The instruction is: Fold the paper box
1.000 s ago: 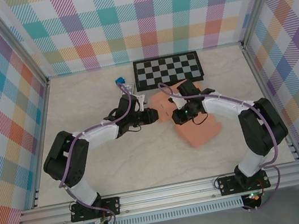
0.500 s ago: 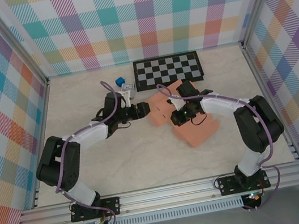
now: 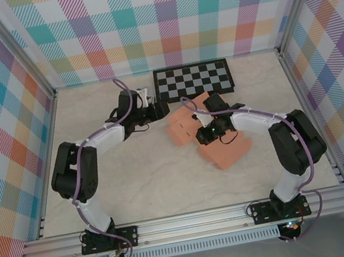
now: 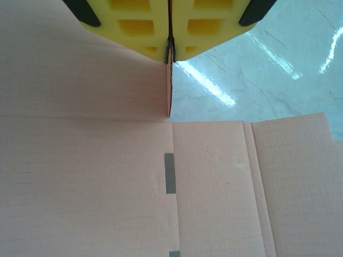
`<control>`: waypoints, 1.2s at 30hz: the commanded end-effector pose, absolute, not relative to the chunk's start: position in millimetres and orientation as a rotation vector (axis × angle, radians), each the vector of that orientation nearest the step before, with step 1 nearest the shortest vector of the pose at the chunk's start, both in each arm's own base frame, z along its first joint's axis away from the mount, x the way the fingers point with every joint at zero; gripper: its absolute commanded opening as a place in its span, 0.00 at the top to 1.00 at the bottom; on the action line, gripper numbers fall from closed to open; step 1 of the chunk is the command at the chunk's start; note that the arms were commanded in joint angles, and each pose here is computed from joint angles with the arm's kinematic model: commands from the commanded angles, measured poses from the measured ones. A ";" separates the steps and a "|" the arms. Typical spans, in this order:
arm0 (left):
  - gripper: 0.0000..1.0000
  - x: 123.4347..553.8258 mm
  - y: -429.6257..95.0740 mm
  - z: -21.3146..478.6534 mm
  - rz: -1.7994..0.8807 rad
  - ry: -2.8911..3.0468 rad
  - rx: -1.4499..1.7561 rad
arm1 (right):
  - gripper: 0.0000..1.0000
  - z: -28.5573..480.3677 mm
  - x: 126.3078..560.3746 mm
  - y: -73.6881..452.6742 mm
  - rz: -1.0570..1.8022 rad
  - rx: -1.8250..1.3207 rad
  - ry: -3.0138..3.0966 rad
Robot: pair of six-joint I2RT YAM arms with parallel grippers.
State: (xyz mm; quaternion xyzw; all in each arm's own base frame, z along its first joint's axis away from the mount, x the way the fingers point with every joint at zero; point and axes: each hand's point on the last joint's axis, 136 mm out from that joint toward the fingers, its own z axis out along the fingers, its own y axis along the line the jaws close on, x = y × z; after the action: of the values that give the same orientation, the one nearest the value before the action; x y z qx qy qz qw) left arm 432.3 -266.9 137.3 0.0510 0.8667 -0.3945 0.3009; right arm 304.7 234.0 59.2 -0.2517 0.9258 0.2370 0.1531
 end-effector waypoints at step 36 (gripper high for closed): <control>0.80 402.1 -302.1 102.1 -0.939 2.583 0.191 | 0.93 50.1 301.9 238.9 0.738 -0.718 2.660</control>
State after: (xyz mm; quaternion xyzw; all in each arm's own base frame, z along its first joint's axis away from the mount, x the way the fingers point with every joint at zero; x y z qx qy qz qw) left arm 420.5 -283.6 87.6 0.0488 0.9234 -0.3159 0.2123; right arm 303.6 236.7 53.8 -0.2505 0.9254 0.2446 0.1449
